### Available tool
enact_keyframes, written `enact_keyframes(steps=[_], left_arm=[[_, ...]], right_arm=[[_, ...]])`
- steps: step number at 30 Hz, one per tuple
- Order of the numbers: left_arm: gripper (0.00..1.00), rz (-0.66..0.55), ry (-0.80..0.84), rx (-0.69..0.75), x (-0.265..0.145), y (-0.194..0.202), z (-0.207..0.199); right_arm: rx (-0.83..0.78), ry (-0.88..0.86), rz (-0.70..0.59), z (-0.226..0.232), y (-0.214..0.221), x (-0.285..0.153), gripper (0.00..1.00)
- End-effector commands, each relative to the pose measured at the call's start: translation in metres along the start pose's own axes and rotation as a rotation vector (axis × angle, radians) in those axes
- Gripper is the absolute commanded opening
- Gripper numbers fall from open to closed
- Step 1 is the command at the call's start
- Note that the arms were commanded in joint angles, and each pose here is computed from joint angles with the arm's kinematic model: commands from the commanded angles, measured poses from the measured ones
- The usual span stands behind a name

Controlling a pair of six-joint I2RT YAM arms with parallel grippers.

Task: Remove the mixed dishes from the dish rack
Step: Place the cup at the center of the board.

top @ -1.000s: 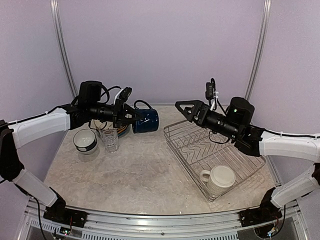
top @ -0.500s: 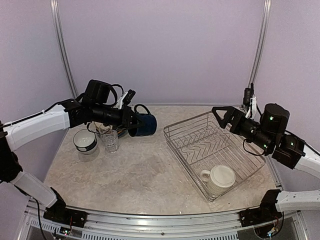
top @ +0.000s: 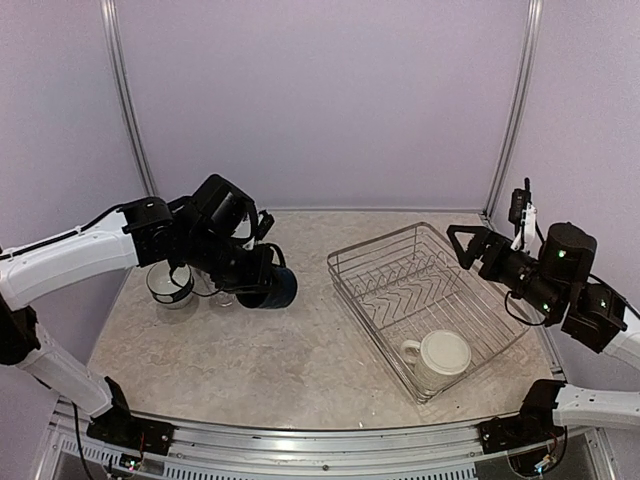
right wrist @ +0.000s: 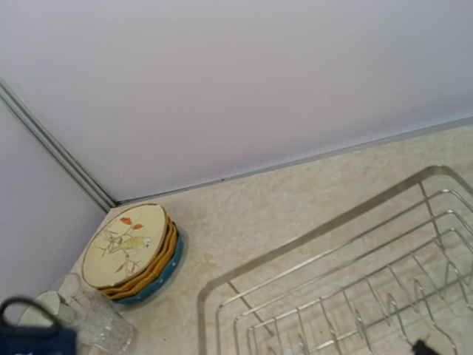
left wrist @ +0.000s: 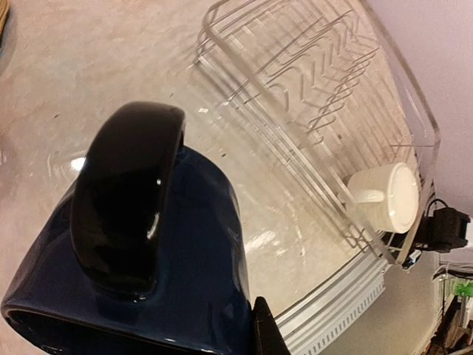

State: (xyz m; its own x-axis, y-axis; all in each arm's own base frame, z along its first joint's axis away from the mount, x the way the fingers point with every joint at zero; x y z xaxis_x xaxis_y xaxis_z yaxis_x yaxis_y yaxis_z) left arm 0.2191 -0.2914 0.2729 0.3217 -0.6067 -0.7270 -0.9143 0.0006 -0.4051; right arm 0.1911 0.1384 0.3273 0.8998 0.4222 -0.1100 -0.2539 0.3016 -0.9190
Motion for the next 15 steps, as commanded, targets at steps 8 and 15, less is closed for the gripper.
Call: enact_keyframes(steps=[8, 15], left_arm=[[0.0, -0.035, -0.507, -0.281, -0.045, 0.064, 0.096], [0.0, 0.058, -0.724, -0.469, -0.031, 0.083, 0.154]], right_arm=[[-0.108, 0.021, 0.003, 0.004, -0.001, 0.019, 1.0], [-0.103, 0.013, 0.034, 0.003, 0.01, 0.023, 1.0]])
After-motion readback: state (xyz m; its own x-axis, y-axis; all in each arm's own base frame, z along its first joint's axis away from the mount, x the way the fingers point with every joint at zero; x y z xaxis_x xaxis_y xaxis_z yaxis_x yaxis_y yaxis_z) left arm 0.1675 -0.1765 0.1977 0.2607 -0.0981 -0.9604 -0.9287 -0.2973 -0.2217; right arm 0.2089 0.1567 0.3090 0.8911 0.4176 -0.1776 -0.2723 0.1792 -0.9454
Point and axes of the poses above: each gripper's point midway between its finger pads, its own x axis out along the fingers, its own z axis along the line the jaws close on, y = z × x, the point moved 6 cm from there along -x, back along the fingers, and after that the axes turned 8 degrees about -x, right-handed, at the moved point
